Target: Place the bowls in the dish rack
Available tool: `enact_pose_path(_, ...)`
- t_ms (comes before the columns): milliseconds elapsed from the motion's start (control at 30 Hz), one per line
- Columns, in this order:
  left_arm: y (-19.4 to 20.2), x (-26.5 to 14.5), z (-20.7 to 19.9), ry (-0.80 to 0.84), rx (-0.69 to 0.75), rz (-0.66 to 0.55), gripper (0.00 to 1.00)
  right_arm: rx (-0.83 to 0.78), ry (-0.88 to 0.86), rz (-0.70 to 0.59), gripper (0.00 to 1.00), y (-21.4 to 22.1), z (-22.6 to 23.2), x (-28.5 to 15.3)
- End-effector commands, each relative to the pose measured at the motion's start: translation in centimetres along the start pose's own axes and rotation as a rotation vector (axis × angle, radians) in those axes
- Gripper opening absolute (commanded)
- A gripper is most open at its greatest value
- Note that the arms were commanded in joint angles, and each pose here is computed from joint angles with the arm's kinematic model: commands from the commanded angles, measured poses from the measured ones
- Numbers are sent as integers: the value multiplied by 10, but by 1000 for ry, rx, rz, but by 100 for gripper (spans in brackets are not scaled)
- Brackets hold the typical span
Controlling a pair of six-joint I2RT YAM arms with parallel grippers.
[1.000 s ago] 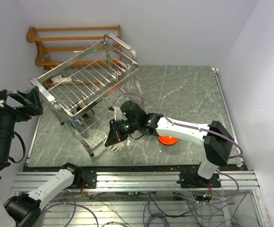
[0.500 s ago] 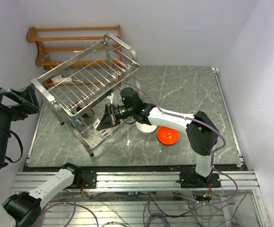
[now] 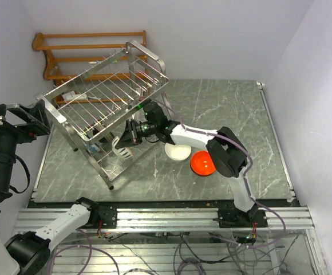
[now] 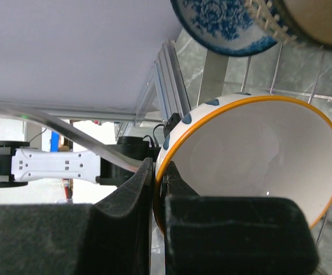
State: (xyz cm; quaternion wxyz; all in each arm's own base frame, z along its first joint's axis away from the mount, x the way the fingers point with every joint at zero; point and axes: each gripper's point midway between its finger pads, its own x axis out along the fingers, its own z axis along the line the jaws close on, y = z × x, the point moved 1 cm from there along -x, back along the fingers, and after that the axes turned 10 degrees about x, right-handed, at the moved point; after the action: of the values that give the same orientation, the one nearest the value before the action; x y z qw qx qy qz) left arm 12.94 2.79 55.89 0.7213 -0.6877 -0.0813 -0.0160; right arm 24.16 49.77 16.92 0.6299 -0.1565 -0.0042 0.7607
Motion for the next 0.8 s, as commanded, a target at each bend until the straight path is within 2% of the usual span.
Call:
enact_pose_path(0,-2,8,-3,-4,19,-4,99,-106,-88,-33,0,-28,25,-2)
enact_pose_path(767,8,19,-7,-8,63,19,99,-168,-17,-86,0,-81,-4,-15)
